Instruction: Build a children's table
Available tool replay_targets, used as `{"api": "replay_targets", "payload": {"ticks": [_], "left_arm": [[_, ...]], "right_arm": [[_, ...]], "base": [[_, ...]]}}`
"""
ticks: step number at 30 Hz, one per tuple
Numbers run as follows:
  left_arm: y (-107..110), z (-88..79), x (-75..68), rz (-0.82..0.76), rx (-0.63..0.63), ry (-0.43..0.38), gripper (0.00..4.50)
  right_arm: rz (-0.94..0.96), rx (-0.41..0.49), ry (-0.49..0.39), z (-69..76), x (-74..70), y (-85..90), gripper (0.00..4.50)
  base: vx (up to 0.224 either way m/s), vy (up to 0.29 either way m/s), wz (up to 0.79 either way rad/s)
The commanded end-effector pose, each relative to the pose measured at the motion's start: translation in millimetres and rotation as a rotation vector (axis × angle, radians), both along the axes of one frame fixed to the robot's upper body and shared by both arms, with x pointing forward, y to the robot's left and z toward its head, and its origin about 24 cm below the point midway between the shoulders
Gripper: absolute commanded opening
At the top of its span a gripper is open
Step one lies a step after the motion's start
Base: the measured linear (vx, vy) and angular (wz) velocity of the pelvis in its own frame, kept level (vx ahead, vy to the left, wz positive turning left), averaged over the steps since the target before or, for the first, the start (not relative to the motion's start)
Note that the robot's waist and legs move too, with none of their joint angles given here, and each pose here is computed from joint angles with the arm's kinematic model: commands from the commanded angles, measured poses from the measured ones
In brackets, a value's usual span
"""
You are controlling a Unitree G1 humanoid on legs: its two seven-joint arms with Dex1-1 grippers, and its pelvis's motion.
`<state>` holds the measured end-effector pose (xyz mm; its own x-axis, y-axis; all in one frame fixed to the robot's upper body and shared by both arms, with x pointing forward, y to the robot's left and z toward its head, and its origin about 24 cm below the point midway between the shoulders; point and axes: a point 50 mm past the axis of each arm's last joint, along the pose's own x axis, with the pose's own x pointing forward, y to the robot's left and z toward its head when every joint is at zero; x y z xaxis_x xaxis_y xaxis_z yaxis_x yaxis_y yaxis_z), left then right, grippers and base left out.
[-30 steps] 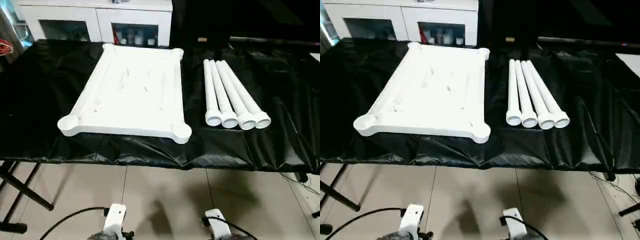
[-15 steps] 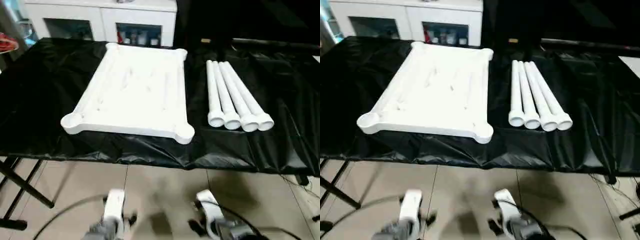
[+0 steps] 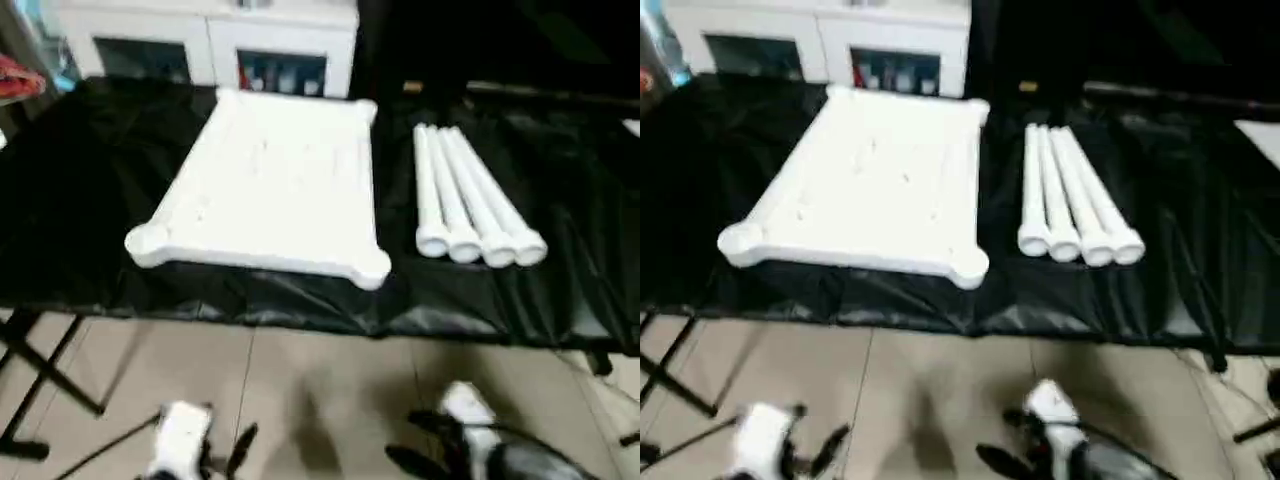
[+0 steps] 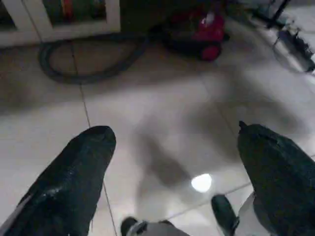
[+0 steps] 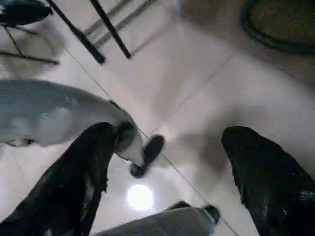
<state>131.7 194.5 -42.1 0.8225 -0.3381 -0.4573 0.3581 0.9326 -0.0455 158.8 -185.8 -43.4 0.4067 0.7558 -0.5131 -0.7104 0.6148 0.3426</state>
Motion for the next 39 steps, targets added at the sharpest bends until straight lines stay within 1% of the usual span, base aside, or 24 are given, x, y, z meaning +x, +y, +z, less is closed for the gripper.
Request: {"api": "replay_targets", "payload": {"ticks": [1, 2, 6, 9, 10, 11, 13, 14, 15, 16, 17, 18, 19, 20, 21, 23, 24, 25, 26, 27, 28, 30, 36, 39], "left_arm": [[3, 26.4, 3.4, 0.032, -0.013, -0.090, 4.50], [5, 42.5, 3.1, 0.059, -0.008, -0.137, 4.50], [5, 72.4, 5.9, 0.074, -0.009, -0.212, 4.50], [5, 102.8, 23.7, 0.098, 0.038, -0.331, 4.50], [5, 104.1, 24.7, 0.100, 0.041, -0.337, 4.50], [6, 128.5, 41.8, 0.137, 0.093, -0.453, 4.50], [6, 137.0, 47.4, 0.150, 0.115, -0.498, 4.50], [8, 145.0, 52.3, 0.181, 0.144, -0.528, 4.50], [10, 147.6, 54.7, 0.197, 0.147, -0.539, 4.50], [13, 152.6, 60.0, 0.232, 0.148, -0.560, 4.50], [18, 156.2, 72.3, 0.297, 0.145, -0.565, 4.50], [18, 157.6, 80.3, 0.322, 0.138, -0.588, 4.50], [18, 156.1, 83.3, 0.326, 0.136, -0.582, 4.50], [15, 151.7, 93.7, 0.332, 0.130, -0.553, 4.50], [13, 150.1, 97.7, 0.329, 0.129, -0.537, 4.50], [4, 144.2, 107.6, 0.285, 0.078, -0.498, 4.50], [1, 143.5, 111.8, 0.265, 0.073, -0.502, 4.50], [-6, 141.5, 119.5, 0.222, 0.067, -0.494, 4.50], [-6, 141.6, 120.1, 0.219, 0.067, -0.493, 4.50], [-13, 142.7, 130.1, 0.185, 0.093, -0.492, 4.50], [-13, 142.7, 130.1, 0.185, 0.093, -0.492, 4.50], [-12, 143.5, 142.5, 0.213, 0.146, -0.475, 4.50], [-5, 140.1, 145.7, 0.292, 0.122, -0.423, 4.50], [-10, 132.8, 139.0, 0.243, 0.135, -0.416, 4.50]], "right_arm": [[0.007, 0.066, -0.064, 25.9, 8.9, -2.6, 3.87], [0.007, 0.099, -0.101, 42.2, 13.3, -4.6, 3.87], [-0.020, 0.181, -0.178, 82.2, 29.7, -6.7, 3.87], [-0.028, 0.260, -0.287, 122.0, 48.7, -1.2, 3.87], [-0.029, 0.262, -0.292, 123.4, 49.9, -0.6, 3.87], [-0.067, 0.280, -0.386, 148.0, 71.3, 9.9, 3.87], [-0.111, 0.266, -0.437, 154.9, 81.6, 12.8, 3.87], [-0.211, 0.285, -0.492, 162.5, 94.4, 15.1, 3.87], [-0.250, 0.295, -0.523, 165.7, 98.8, 15.6, 3.87], [-0.328, 0.317, -0.591, 172.2, 106.5, 15.9, 3.87], [-0.425, 0.308, -0.624, 174.4, 116.4, 14.8, 3.87], [-0.426, 0.317, -0.580, 169.9, 118.0, 15.2, 3.87], [-0.423, 0.333, -0.555, 167.2, 117.5, 16.0, 3.87], [-0.449, 0.341, -0.503, 159.8, 117.4, 16.0, 3.87], [-0.473, 0.331, -0.498, 157.9, 118.0, 14.8, 3.87], [-0.546, 0.263, -0.463, 146.5, 121.7, 12.1, 3.87], [-0.583, 0.215, -0.468, 142.0, 124.9, 10.0, 3.87], [-0.668, 0.157, -0.447, 132.5, 130.6, 6.0, 3.87], [-0.674, 0.155, -0.445, 132.1, 131.0, 5.6, 3.87], [-0.725, 0.125, -0.427, 126.7, 136.7, 3.1, 3.87], [-0.725, 0.125, -0.427, 126.7, 136.7, 3.1, 3.87], [-0.677, 0.117, -0.430, 123.7, 137.7, 11.9, 3.87], [-0.679, 0.146, -0.450, 127.3, 144.9, 27.2, 3.87], [-0.694, 0.114, -0.470, 121.9, 146.1, 31.0, 3.87]], "base": [[0.000, 0.000, 0.00], [0.000, 0.000, 0.00], [0.000, 0.000, 0.00], [0.000, 0.000, 0.00], [0.000, 0.000, 0.00], [0.000, 0.000, 0.00], [0.000, 0.000, 0.00], [0.000, 0.000, 0.00], [0.000, 0.000, 0.00], [0.000, 0.000, 0.00], [0.000, 0.000, 0.00], [0.000, 0.000, 0.00], [0.000, 0.000, 0.00], [0.000, 0.000, 0.00], [0.000, 0.000, 0.00], [0.000, 0.000, 0.00], [0.000, 0.000, 0.00], [0.000, 0.000, 0.00], [0.000, 0.000, 0.00], [0.000, 0.000, 0.00], [0.000, 0.000, 0.00], [0.000, 0.000, 0.00], [0.000, 0.000, 0.00], [0.053, 0.007, 0.02]]}}
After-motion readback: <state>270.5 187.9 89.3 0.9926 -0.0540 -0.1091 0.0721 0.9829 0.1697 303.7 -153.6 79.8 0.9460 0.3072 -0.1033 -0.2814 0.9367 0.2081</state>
